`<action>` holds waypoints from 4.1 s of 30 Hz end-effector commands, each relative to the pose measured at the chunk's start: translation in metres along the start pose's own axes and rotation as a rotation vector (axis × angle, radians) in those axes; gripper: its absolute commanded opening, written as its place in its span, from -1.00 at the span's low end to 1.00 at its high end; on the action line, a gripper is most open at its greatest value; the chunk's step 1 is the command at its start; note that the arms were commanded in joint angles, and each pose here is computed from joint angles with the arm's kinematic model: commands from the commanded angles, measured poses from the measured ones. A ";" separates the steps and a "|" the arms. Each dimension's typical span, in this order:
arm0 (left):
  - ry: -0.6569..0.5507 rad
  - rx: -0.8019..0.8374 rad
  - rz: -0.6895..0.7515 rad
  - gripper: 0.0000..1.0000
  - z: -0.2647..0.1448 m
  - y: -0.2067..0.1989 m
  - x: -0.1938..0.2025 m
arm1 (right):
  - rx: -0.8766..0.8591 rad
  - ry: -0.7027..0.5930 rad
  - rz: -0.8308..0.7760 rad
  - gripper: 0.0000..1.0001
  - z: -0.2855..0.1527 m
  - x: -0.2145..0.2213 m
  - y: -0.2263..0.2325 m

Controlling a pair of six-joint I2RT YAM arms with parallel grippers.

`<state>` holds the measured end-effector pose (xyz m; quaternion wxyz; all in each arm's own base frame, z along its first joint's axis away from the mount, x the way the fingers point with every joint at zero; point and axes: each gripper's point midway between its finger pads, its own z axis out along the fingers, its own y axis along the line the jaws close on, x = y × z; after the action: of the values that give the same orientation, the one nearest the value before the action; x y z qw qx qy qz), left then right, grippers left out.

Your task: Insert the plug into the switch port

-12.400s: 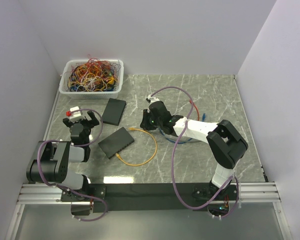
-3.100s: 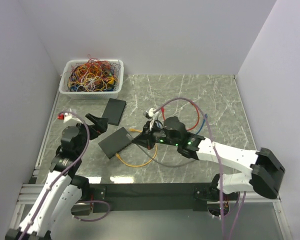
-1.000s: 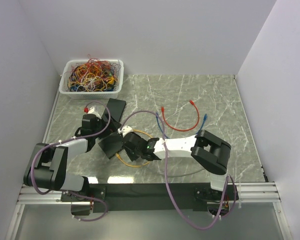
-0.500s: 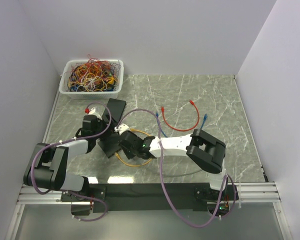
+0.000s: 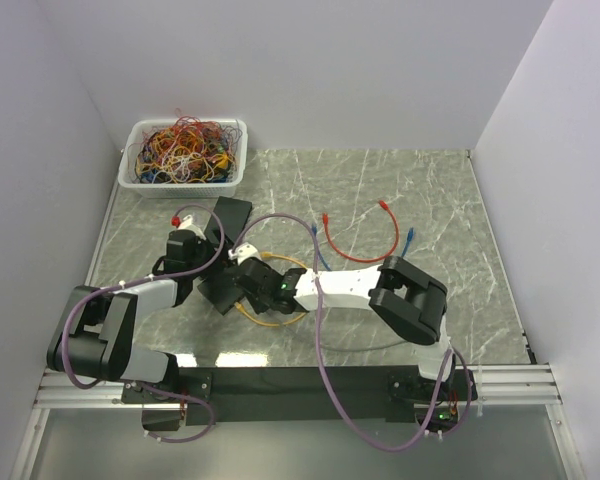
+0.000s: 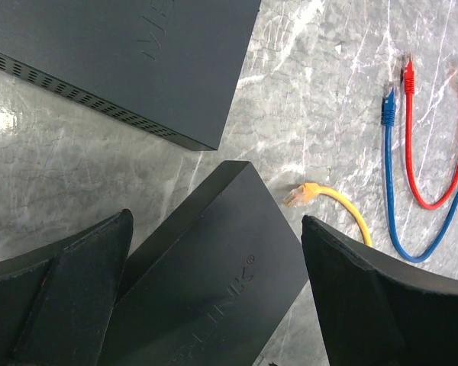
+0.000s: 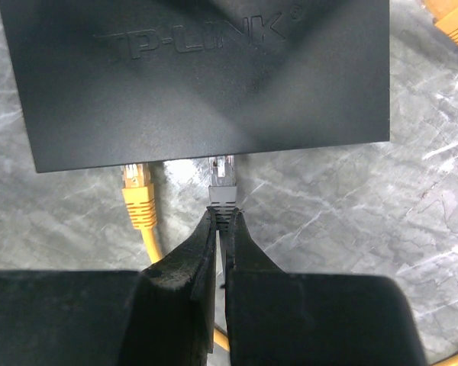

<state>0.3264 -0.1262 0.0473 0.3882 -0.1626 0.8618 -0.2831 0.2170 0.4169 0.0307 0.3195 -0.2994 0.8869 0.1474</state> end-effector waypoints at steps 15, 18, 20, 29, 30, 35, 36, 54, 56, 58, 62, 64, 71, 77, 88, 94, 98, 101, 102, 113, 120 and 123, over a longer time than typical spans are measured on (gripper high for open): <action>0.077 0.049 -0.002 0.82 0.004 -0.011 0.029 | -0.010 -0.161 -0.042 -1.00 0.004 -0.057 0.009; 0.115 0.055 -0.015 0.72 0.002 -0.011 0.046 | -0.010 -0.184 -0.049 -1.00 0.001 -0.059 0.007; 0.138 0.060 -0.023 0.63 0.003 -0.013 0.055 | -0.019 -0.208 -0.059 -1.00 -0.004 -0.065 0.008; 0.208 0.051 -0.017 0.41 0.005 -0.020 0.086 | -0.014 -0.282 -0.047 -1.00 -0.007 -0.076 -0.002; 0.216 0.054 -0.011 0.41 0.005 -0.022 0.090 | -0.010 -0.284 -0.042 -1.00 -0.006 -0.074 -0.007; 0.244 0.027 0.003 0.28 0.008 -0.017 0.107 | -0.021 -0.369 -0.011 -1.00 -0.019 -0.090 -0.013; 0.251 0.022 0.005 0.27 0.008 -0.015 0.111 | -0.020 -0.380 -0.008 -1.00 -0.021 -0.090 -0.015; 0.384 -0.020 -0.021 0.19 0.005 0.006 0.186 | -0.053 -0.605 0.162 -1.00 -0.044 -0.161 -0.045; 0.387 -0.017 -0.030 0.18 0.006 0.007 0.190 | -0.041 -0.624 0.161 -1.00 -0.047 -0.168 -0.049; 0.393 -0.014 -0.036 0.18 0.004 0.008 0.193 | -0.025 -0.631 0.163 -1.00 -0.048 -0.177 -0.055; 0.385 -0.008 -0.043 0.19 0.004 0.005 0.191 | -0.006 -0.601 0.152 -1.00 -0.036 -0.171 -0.064; 0.382 -0.010 -0.039 0.25 0.004 0.002 0.189 | 0.001 -0.565 0.157 -1.00 -0.027 -0.154 -0.068; 0.351 0.029 -0.038 0.40 0.005 -0.020 0.174 | 0.017 -0.481 0.179 -1.00 0.000 -0.110 -0.074; 0.305 0.021 -0.037 0.57 -0.001 -0.032 0.156 | 0.015 -0.475 0.181 -0.98 0.005 -0.107 -0.073; 0.163 -0.082 0.010 0.95 -0.005 -0.055 0.087 | 0.008 -0.417 0.156 -0.59 0.016 -0.083 -0.065; 0.115 -0.120 0.005 0.95 0.000 -0.050 0.045 | 0.000 -0.385 0.147 -0.59 0.022 -0.072 -0.057; 0.101 -0.155 0.005 0.94 0.010 -0.040 0.023 | -0.006 -0.366 0.143 -0.60 0.026 -0.065 -0.053; 0.101 -0.204 0.009 0.93 0.019 -0.028 0.011 | -0.001 -0.352 0.143 -0.60 0.029 -0.060 -0.053; 0.107 -0.233 0.005 0.93 0.019 -0.020 0.008 | 0.000 -0.349 0.144 -0.61 0.028 -0.060 -0.053; 0.107 -0.305 0.015 0.91 0.042 0.012 -0.033 | 0.020 -0.283 0.205 -0.69 0.030 -0.039 -0.055; 0.174 -0.275 0.010 0.86 0.053 0.017 -0.014 | 0.037 -0.248 0.228 -0.74 0.024 -0.031 -0.059; 0.200 -0.279 0.002 0.84 0.051 0.022 -0.002 | 0.044 -0.238 0.246 -0.75 0.016 -0.028 -0.061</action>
<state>0.3966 -0.1234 0.0388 0.3357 -0.1962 0.9031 -0.1822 0.2802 0.4037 0.0234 0.4090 -0.1848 0.8675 0.2143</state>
